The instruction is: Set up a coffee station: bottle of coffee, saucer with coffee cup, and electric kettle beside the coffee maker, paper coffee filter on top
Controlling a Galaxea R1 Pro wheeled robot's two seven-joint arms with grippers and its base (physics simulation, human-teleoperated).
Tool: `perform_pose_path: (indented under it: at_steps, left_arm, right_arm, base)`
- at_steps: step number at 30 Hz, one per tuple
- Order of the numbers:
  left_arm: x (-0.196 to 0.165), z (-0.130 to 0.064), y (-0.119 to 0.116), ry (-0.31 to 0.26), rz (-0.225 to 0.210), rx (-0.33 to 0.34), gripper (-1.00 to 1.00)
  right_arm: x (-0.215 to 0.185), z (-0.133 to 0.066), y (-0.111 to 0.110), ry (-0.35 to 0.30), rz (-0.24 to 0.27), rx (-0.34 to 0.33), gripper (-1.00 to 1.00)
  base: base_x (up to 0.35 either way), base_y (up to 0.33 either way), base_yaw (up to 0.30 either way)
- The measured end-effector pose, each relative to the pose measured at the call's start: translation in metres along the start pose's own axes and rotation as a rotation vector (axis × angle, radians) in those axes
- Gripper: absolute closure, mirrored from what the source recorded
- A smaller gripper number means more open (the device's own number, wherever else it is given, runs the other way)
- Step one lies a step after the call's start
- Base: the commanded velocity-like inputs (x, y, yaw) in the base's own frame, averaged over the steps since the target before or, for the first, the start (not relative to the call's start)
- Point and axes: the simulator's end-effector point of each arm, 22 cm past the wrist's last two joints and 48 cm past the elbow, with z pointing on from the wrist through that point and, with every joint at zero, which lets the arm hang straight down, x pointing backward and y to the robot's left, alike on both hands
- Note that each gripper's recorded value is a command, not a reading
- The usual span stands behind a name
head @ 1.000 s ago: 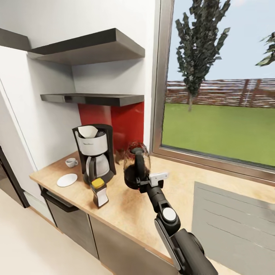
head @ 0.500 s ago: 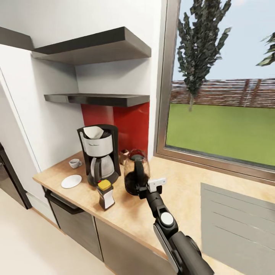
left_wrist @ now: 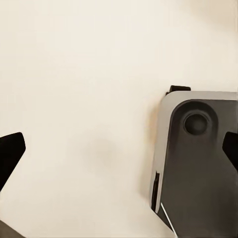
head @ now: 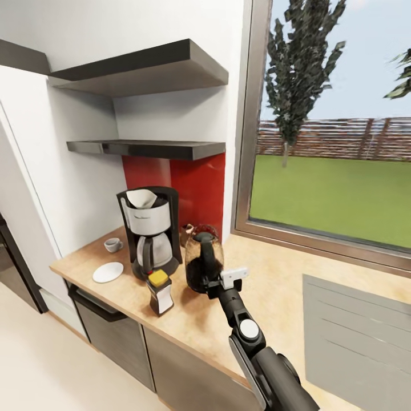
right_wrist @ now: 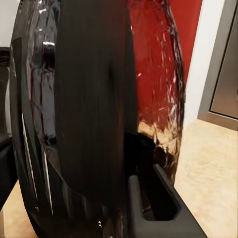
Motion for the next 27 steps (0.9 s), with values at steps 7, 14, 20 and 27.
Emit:
perform_pose_path:
  at_steps: [7,14,20,27]
  left_arm:
    - [0.001,0.0,-0.001,0.001,0.0,0.002,-1.0]
    - [0.001,0.0,-0.001,0.002,0.0,0.001,-1.0]
    - [0.001,0.0,-0.001,0.002,0.0,0.001,-1.0]
    - [0.001,0.0,-0.001,0.002,-0.001,0.001,-1.0]
  right_arm:
    - [0.005,0.0,-0.001,0.008,-0.003,0.0,1.0]
    - [0.012,0.0,0.0,0.023,-0.005,0.0,1.0]
    - [0.014,0.0,0.0,0.027,-0.006,0.0,1.0]
    - [0.014,0.0,0.0,0.027,-0.007,0.0,1.0]
  base:
    - [0.136,0.048,0.0]
    - [0.005,0.002,0.0]
    - [0.0,0.0,0.0]
    - [0.0,0.094,0.0]
